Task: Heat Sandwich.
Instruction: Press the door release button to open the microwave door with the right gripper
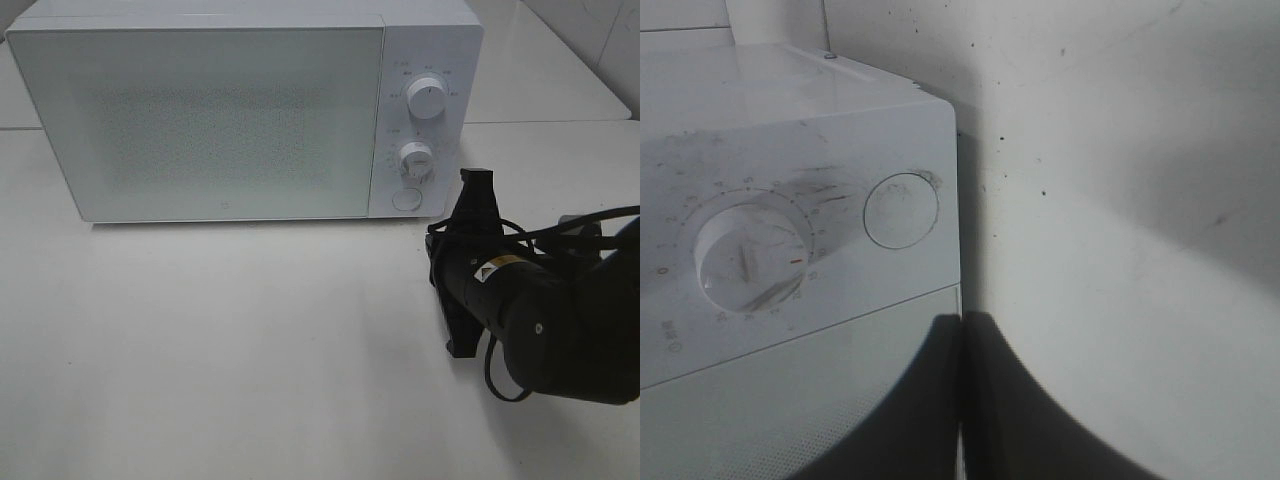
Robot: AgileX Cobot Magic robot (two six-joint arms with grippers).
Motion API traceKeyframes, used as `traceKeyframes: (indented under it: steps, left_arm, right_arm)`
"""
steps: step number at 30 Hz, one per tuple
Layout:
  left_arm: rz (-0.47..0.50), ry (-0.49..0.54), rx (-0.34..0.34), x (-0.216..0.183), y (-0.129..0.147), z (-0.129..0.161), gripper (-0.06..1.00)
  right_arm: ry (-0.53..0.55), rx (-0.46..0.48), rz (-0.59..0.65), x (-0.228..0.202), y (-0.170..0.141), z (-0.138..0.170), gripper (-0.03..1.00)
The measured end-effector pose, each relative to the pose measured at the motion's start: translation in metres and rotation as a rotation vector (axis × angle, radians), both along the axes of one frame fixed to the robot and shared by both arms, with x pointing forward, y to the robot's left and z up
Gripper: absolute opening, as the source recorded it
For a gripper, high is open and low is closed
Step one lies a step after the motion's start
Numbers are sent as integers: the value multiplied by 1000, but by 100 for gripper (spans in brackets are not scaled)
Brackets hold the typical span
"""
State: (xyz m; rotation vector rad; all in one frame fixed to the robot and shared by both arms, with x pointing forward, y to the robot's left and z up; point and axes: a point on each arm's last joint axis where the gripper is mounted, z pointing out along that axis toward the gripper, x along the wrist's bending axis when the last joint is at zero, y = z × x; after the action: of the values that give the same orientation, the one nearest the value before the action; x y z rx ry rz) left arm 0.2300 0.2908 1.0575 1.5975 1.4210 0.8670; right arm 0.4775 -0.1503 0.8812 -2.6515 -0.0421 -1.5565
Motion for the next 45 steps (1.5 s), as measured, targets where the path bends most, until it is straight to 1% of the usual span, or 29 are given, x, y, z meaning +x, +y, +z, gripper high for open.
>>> traceKeyframes:
  steps: [4,6,11,13,24,31,40,45]
  left_arm:
    - [0,0,0,0,0,0,97]
    - [0,0,0,0,0,0,97]
    - [0,0,0,0,0,0,97]
    - [0,0,0,0,0,0,97]
    - [0,0,0,0,0,0,97]
    - [0,0,0,0,0,0,97]
    - [0,0,0,0,0,0,97]
    - [0,0,0,0,0,0,97]
  right_arm:
    - [-1,4,-14,9,1,-2,1]
    - [-14,12,-34,21,0,-2,1]
    - [-33,18,-25,40,2,-1,1]
    - [-21,15,-20,49,2,-6,1]
    - [-4,9,-10,70,3,-14,1]
    - [12,7,2,80,9,-24,1]
    - [-6,5,-20,95,4,-23,1]
    - [-2,-3,-12,98,7,-26,1]
